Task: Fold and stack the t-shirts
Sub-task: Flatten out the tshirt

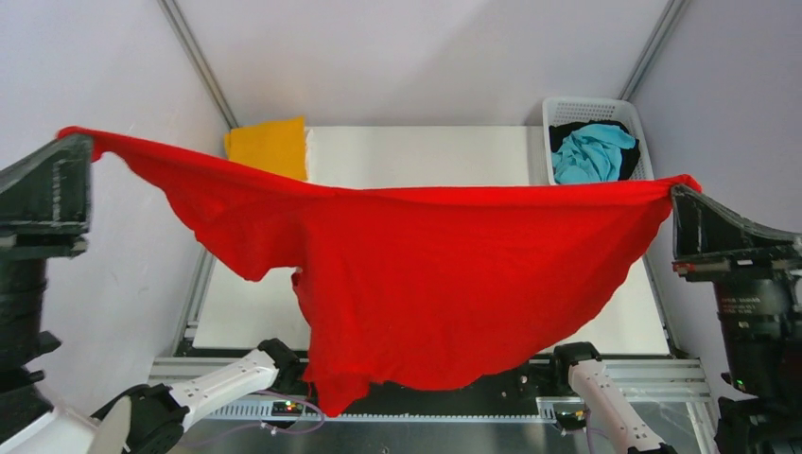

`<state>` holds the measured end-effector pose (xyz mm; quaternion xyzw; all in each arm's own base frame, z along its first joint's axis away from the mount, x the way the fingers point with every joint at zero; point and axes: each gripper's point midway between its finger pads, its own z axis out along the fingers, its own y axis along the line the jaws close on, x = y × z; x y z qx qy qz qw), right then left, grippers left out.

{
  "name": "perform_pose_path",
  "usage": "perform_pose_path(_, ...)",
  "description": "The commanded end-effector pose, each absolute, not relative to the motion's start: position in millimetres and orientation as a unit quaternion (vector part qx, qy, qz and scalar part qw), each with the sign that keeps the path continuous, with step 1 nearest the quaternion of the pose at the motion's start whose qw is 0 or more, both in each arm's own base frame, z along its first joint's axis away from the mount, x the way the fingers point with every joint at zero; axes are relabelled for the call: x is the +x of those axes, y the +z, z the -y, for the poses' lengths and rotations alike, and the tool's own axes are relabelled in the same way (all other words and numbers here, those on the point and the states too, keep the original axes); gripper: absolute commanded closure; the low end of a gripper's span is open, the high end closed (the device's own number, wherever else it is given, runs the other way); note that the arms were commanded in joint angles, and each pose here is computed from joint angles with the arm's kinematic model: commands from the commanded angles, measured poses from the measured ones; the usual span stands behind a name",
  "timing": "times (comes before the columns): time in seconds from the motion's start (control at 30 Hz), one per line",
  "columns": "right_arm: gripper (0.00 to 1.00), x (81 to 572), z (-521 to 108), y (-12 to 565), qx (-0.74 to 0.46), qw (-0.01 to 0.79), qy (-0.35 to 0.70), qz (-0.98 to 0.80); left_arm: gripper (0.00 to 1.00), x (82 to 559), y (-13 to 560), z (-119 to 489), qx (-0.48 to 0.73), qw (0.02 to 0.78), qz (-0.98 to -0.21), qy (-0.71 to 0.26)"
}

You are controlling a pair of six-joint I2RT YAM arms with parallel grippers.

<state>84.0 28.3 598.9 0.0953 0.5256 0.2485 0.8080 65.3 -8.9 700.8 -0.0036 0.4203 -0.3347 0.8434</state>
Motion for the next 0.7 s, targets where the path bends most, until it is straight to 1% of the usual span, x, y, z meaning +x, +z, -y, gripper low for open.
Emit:
perform_pose_path(0.0, 1.0, 131.8, -18.8, 564.2, 0.13, 0.784, 0.204, -0.572, 1.0, 114.8, 673.7, 24.4, -0.011, 0.838, -0.476, -0.265)
perform_pose_path(0.03, 1.0, 138.3, -19.8, 558.5, 0.132, 0.779, 0.204, -0.578, 1.0, 138.2, 659.5, 30.7, -0.021, 0.833, -0.502, -0.234)
perform_pose_path(0.07, 1.0, 152.5, -20.1, 545.8, 0.14, 0.77, 0.201, -0.59, 1.0, 149.6, 652.8, 32.4, -0.029, 0.83, -0.512, -0.218)
perform_pose_path(0.1, 1.0, 159.9, -19.3, 541.5, 0.145, 0.768, 0.198, -0.591, 1.0, 173.0, 638.3, 37.4, -0.043, 0.824, -0.533, -0.185)
perform_pose_path(0.13, 1.0, 175.0, -17.5, 526.0, 0.158, 0.756, 0.188, -0.606, 1.0, 184.3, 630.6, 40.3, -0.047, 0.822, -0.543, -0.168)
perform_pose_path(0.17, 1.0, 183.1, -16.0, 522.1, 0.164, 0.756, 0.184, -0.607, 1.0, 204.2, 617.8, 44.4, -0.059, 0.817, -0.558, -0.137)
perform_pose_path(0.33, 1.0, 242.7, -1.9, 470.5, 0.212, 0.718, 0.124, -0.651, 1.0, 270.3, 570.3, 61.5, -0.066, 0.791, -0.608, -0.031)
perform_pose_path(0.4, 1.0, 261.3, 0.1, 450.3, 0.224, 0.698, 0.107, -0.671, 1.0, 293.3, 554.0, 65.3, -0.065, 0.781, -0.62, -0.014)
perform_pose_path(0.67, 1.0, 321.7, -2.7, 369.5, 0.243, 0.636, 0.074, -0.728, 1.0, 378.1, 478.7, 85.0, -0.036, 0.741, -0.67, -0.009)
